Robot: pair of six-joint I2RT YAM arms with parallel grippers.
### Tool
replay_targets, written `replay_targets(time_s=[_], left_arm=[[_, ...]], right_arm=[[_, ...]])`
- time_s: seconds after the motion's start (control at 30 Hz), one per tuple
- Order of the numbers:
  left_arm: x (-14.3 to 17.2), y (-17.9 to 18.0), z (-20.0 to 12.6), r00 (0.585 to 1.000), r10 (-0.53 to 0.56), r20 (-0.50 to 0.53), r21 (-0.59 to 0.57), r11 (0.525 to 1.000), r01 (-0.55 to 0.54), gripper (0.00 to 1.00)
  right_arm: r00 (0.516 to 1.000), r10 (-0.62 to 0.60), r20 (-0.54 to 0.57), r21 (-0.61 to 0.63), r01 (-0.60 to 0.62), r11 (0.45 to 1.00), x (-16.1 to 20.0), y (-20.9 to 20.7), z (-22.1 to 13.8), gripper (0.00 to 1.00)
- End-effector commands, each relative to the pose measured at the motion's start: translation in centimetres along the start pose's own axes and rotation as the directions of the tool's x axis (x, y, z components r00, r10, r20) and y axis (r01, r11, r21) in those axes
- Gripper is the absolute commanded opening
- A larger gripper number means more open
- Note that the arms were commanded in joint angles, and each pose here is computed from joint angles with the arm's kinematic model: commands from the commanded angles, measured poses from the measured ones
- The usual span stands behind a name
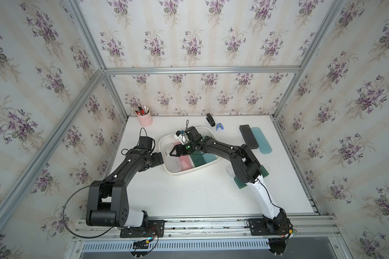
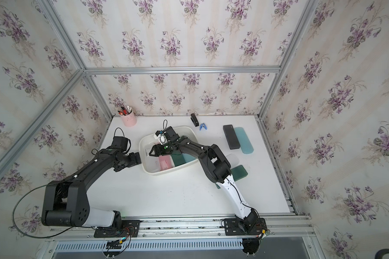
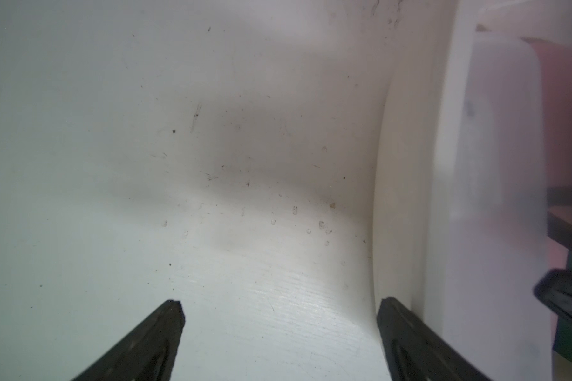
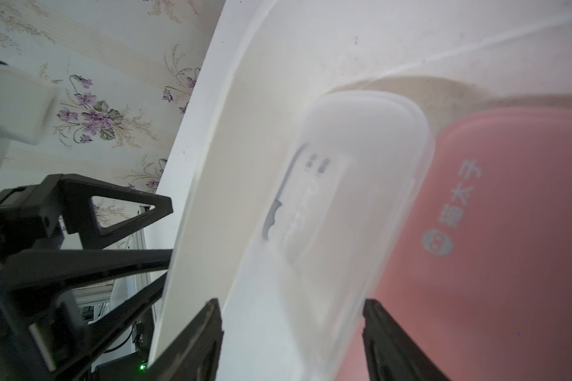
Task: Put the pencil case into the storage box
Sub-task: Adjust the pencil case in the storage box.
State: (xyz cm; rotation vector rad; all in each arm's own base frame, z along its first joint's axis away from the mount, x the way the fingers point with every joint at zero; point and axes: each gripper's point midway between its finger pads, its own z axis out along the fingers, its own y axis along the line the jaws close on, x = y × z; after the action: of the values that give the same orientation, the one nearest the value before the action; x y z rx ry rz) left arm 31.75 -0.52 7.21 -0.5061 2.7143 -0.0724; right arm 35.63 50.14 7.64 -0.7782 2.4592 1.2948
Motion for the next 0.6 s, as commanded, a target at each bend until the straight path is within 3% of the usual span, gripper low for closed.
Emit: replay_targets(time_s=[0.0,0.3,0.57], left_arm=[[-1.0,-1.9,0.0,1.000,-0.003,0.028,0.092,0.996,0.000,0.97],[-0.8,-1.4,0.0,1.000,0.002,0.029,0.072,0.997,-0.004,0.97],[-0.6,-1.2,0.3,1.000,0.001,0.026,0.060,0.998,-0.003,0.97]], right_arm=[[0.999,-0.042,0.015,-0.127,0.044,0.991,-0.8,4.0,-0.4,0.69],[0.999,0.010,-0.042,-0.042,-0.012,0.999,1.5,1.4,0.6,0.69],[0.998,0.013,-0.064,-0.082,-0.018,0.996,2.7,1.5,0.8,0.69]])
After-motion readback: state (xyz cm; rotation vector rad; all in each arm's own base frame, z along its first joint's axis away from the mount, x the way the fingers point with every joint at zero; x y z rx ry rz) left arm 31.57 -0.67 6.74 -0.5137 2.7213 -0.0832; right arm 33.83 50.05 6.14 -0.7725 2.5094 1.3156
